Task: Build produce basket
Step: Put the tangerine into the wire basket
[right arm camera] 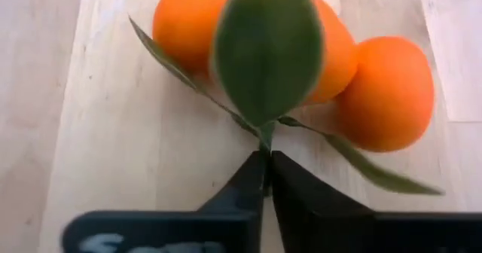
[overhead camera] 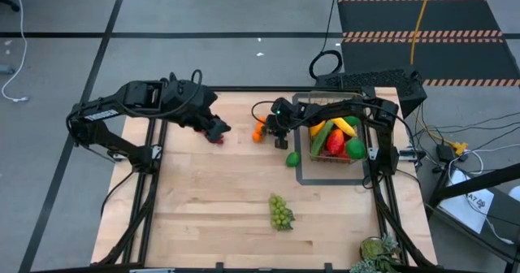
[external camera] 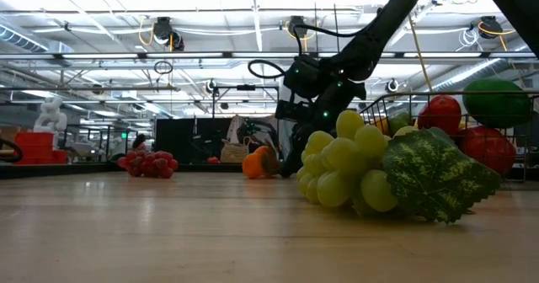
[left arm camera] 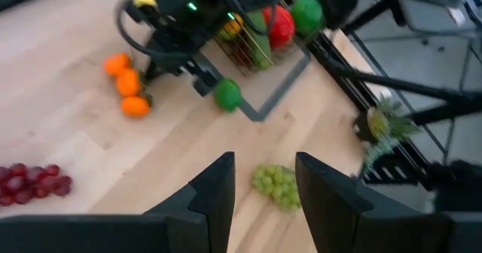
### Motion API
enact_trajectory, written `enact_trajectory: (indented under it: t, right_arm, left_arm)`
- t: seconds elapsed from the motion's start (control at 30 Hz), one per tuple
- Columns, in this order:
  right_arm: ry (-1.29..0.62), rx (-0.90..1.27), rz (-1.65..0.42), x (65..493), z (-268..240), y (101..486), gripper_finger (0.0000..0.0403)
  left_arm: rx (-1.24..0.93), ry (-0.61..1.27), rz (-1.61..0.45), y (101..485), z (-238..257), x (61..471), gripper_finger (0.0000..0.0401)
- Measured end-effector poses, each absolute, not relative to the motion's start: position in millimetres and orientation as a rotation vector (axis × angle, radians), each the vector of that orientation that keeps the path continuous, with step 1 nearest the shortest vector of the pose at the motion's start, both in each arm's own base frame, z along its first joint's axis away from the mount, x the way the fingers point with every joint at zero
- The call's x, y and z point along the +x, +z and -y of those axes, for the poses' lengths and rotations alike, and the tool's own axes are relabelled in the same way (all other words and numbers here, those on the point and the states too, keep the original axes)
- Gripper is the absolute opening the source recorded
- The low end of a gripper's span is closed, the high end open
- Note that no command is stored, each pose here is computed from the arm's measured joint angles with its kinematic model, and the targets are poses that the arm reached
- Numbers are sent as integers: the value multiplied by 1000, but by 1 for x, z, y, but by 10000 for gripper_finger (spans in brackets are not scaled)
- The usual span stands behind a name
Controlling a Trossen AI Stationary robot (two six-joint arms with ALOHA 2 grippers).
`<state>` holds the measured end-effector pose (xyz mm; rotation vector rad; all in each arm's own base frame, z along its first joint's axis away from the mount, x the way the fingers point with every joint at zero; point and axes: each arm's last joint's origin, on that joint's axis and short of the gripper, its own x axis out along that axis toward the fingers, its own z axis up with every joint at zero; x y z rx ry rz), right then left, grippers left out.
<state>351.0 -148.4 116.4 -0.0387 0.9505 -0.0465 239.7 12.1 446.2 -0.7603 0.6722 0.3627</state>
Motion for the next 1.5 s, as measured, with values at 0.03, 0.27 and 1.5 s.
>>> enact_trajectory:
  t: [0.03,0.27,1.5]
  right_arm:
    - [-49,-26,-947,352,147,117,9]
    - [-101,79,-887,354,127,148,4]
    - [335,1230,-43,207,-36,424,2]
  left_arm:
    - [-761,346,-679,446,-10,240,141]
    - [-732,230,-726,446,9,240,141]
    - [-447,128,-694,449,29,241,141]
